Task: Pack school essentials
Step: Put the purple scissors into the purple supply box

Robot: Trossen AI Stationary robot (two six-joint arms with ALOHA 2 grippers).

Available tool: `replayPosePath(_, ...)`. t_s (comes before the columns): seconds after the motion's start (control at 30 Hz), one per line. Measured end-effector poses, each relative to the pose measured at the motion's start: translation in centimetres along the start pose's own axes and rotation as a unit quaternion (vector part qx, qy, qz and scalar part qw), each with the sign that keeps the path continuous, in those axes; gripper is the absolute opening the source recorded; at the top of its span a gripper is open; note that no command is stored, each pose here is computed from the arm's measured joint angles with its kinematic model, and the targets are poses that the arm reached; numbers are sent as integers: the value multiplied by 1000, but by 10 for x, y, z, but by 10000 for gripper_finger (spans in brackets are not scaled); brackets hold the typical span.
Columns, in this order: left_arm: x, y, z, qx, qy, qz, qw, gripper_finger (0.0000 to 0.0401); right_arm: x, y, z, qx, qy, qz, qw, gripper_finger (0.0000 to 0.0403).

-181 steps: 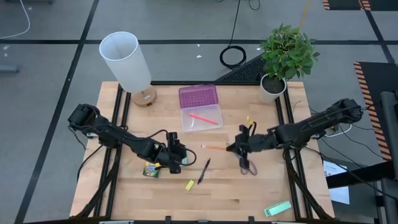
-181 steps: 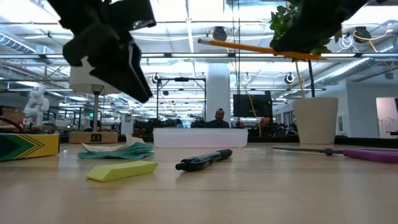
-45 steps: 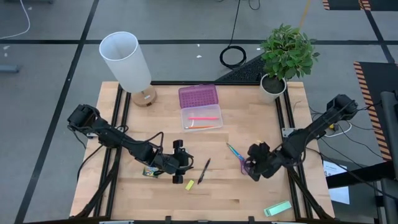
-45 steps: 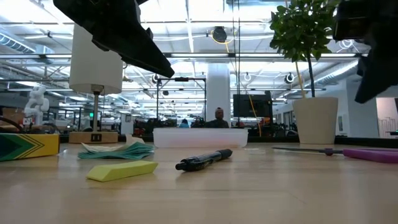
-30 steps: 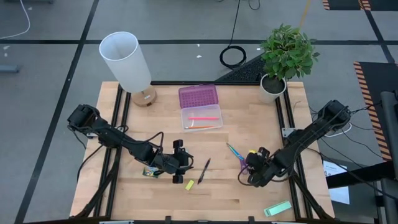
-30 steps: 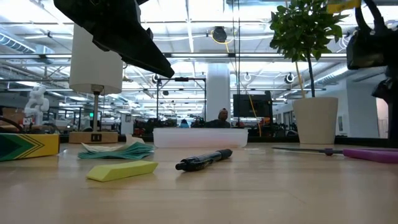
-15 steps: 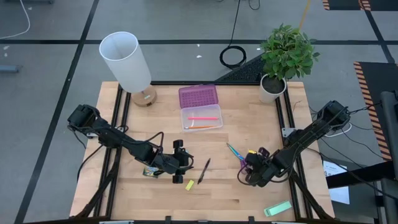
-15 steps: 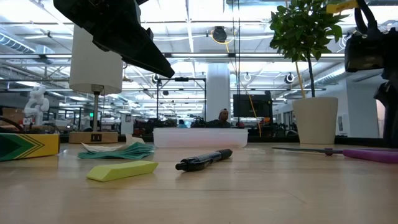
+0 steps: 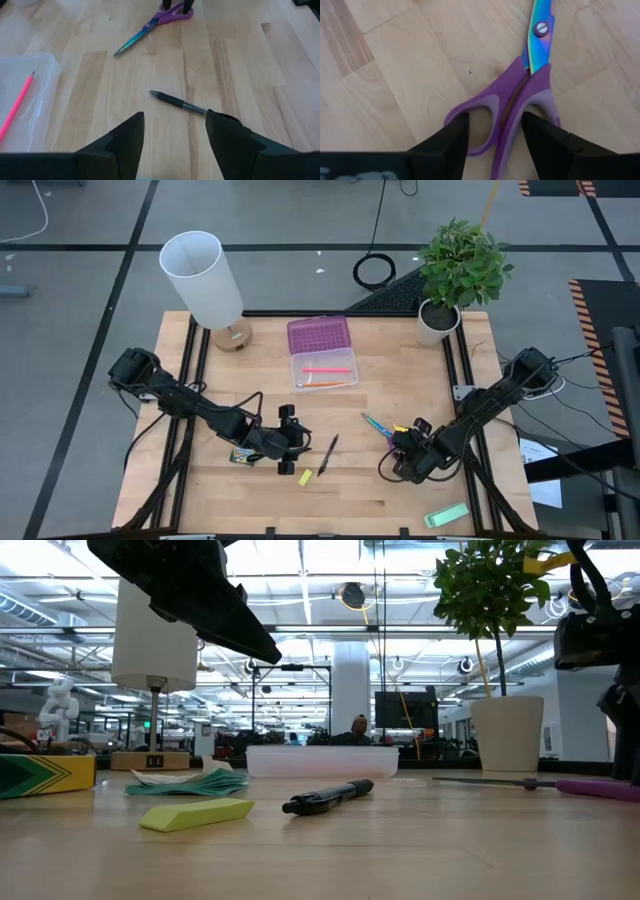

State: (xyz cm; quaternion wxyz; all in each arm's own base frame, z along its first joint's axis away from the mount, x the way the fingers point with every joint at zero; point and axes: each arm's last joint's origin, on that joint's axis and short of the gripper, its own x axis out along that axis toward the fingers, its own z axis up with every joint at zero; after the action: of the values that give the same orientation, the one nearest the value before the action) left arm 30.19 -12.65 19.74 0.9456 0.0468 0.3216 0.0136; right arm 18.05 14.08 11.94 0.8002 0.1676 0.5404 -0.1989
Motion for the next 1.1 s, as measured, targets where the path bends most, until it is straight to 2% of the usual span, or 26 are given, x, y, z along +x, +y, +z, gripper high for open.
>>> replayPosePath(0.1, 0, 0, 1, 0, -7, -1, 1000, 216, 1, -1, 0, -1, 1, -5, 1000, 157)
replayPosePath(0.3, 0, 0, 2, -1, -9, -2, 1000, 216, 1, -2, 0, 3, -4, -10, 1000, 79)
replayPosePath(0.4, 0, 0, 2, -1, -9, -2, 1000, 216, 1, -2, -1, 3, -5, -11, 1000, 52)
replayPosePath(0.53, 0, 0, 2, -1, -9, -2, 1000, 216, -1, -2, 0, 5, -6, -6, 1000, 53)
replayPosePath(0.73, 0, 0, 0, 7, -1, 0, 1000, 216, -15, -10, 6, 3, -25, -1, 1000, 76)
replayPosePath(1.1, 0, 0, 0, 11, 2, 1, 1000, 216, -42, -32, 38, -30, -79, 22, 996, 62)
